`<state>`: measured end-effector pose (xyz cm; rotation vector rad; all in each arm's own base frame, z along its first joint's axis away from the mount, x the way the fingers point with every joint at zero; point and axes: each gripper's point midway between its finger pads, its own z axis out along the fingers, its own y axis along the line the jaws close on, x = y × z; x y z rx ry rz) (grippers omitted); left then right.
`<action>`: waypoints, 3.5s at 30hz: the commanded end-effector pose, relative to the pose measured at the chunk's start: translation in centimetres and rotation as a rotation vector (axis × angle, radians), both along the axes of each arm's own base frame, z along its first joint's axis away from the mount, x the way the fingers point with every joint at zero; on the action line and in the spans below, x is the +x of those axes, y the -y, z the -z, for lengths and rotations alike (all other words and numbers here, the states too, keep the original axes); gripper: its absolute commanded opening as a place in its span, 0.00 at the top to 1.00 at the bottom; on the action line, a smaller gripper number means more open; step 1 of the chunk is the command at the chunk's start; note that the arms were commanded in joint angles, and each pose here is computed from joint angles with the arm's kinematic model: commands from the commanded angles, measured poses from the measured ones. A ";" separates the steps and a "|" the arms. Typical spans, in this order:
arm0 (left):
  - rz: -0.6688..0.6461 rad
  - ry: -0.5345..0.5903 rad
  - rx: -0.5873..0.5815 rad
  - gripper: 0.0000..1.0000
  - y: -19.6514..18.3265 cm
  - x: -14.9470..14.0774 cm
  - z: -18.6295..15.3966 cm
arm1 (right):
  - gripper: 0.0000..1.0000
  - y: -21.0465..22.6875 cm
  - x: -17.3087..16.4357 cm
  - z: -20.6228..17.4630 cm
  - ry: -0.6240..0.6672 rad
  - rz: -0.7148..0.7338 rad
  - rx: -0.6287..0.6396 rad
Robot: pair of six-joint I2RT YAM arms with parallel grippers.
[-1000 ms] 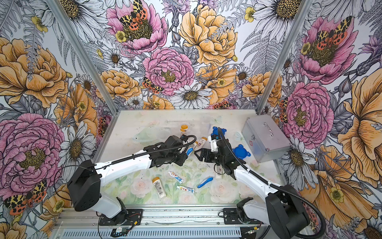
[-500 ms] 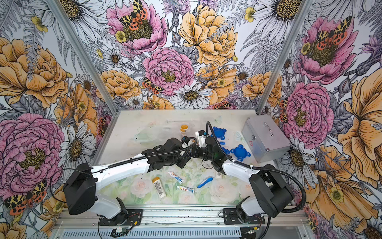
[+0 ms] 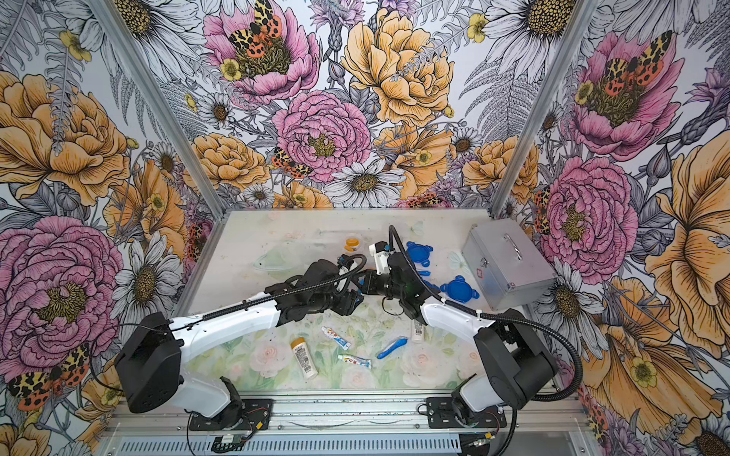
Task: Pack away toiletry kits
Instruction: Pick up the toiletry item from the center of the board, then place the toiletry item into the container, then adjust the toiletry item at the center of the board.
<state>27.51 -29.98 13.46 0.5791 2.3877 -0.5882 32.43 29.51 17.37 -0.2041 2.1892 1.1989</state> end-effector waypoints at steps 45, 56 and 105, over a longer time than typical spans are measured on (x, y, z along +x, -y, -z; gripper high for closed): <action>-0.166 -0.092 0.026 0.12 -8.3 -0.5 1.4 | 0.97 -1.6 17.7 -1.9 0.424 0.074 -0.612; -0.137 -0.170 0.161 0.11 -7.8 -2.7 4.2 | 0.81 -1.4 17.7 -0.3 0.410 0.079 -0.622; -0.181 -0.293 0.452 0.43 -0.9 -8.5 12.1 | 0.32 13.3 -0.6 3.2 0.112 0.194 -0.483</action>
